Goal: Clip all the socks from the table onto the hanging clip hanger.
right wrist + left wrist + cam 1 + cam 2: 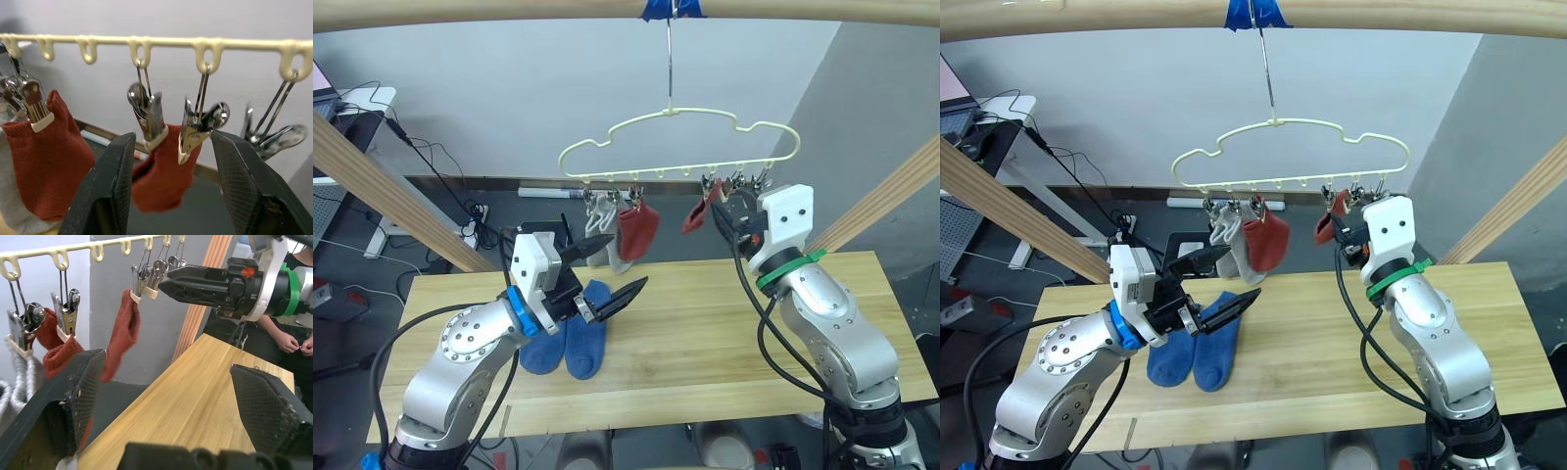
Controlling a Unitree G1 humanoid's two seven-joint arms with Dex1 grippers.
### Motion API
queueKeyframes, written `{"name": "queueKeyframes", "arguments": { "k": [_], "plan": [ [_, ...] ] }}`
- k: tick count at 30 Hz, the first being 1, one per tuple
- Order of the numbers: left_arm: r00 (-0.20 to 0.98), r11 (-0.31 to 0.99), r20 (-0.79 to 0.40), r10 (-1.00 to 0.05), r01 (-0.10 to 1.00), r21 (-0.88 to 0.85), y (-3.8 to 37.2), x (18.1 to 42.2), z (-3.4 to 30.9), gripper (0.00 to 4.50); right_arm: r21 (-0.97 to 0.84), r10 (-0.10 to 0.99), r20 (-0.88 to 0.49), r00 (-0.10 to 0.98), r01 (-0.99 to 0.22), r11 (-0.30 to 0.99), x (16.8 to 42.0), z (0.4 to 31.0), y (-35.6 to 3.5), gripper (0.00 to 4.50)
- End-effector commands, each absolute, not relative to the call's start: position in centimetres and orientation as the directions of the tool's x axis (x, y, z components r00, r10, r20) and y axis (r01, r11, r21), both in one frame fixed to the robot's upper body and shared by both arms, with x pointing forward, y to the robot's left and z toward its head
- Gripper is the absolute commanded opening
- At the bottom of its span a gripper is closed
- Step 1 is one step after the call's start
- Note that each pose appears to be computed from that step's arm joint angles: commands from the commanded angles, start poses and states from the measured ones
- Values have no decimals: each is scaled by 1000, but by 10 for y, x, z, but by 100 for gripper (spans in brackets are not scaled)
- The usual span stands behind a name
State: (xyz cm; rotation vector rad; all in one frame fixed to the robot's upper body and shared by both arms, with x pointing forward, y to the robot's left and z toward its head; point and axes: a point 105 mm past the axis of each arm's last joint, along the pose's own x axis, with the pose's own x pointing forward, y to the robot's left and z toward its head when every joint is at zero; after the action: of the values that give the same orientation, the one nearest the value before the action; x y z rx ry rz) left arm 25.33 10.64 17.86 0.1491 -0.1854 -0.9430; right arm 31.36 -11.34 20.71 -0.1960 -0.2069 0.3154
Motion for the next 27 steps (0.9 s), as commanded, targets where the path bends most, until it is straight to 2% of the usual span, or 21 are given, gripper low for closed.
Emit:
{"name": "queueKeyframes", "arguments": {
  "k": [1,18,27],
  "plan": [
    [547,560,124,-828,792,243,98,245,188,450,-231,319,218,922,-268,935,312,217,-113,254],
    [544,556,124,-830,792,253,95,246,185,450,-207,347,251,904,-300,931,317,223,-98,254],
    [541,553,124,-832,795,249,92,244,184,450,-195,322,261,910,-277,941,327,225,-98,254]
  ]
}}
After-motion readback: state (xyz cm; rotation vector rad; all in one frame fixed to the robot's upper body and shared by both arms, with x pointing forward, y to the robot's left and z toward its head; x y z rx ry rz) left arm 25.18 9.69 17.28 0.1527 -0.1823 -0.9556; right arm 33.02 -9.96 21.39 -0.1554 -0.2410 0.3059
